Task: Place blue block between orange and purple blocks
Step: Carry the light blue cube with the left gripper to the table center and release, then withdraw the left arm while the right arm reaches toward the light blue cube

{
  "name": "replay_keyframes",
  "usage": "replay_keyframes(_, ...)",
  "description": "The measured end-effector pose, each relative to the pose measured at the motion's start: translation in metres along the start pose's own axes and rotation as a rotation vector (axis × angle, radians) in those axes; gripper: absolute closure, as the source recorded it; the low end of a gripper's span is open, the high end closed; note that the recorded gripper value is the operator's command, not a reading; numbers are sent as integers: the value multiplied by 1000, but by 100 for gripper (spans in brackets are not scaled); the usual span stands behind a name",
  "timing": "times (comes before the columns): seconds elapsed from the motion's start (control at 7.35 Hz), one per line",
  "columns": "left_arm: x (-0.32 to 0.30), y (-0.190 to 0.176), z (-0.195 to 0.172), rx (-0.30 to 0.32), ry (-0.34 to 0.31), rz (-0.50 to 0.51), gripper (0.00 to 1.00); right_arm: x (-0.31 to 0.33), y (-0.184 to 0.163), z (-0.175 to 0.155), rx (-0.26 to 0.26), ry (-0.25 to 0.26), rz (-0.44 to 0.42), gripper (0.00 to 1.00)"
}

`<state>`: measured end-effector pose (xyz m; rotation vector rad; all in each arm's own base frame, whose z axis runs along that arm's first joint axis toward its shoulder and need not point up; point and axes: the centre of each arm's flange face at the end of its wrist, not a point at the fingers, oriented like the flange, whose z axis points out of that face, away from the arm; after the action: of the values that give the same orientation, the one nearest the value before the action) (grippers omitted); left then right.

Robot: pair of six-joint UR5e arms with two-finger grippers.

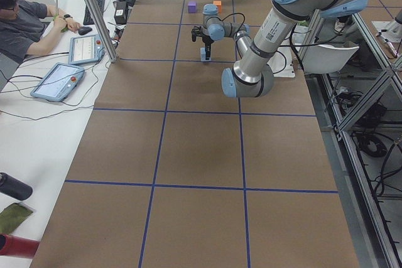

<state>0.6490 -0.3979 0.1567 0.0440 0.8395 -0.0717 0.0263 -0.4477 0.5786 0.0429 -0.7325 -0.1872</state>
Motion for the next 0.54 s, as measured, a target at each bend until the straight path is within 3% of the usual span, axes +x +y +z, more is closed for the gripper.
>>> replay_keyframes(0.27, 0, -6, -9, 8, 11, -1, 1, -2, -2, -1, 9, 1, -11, 0)
replay_keyframes(0.54, -13, -36, -57, 7, 48, -1, 1, -17, -13, -4, 47, -3, -52, 0)
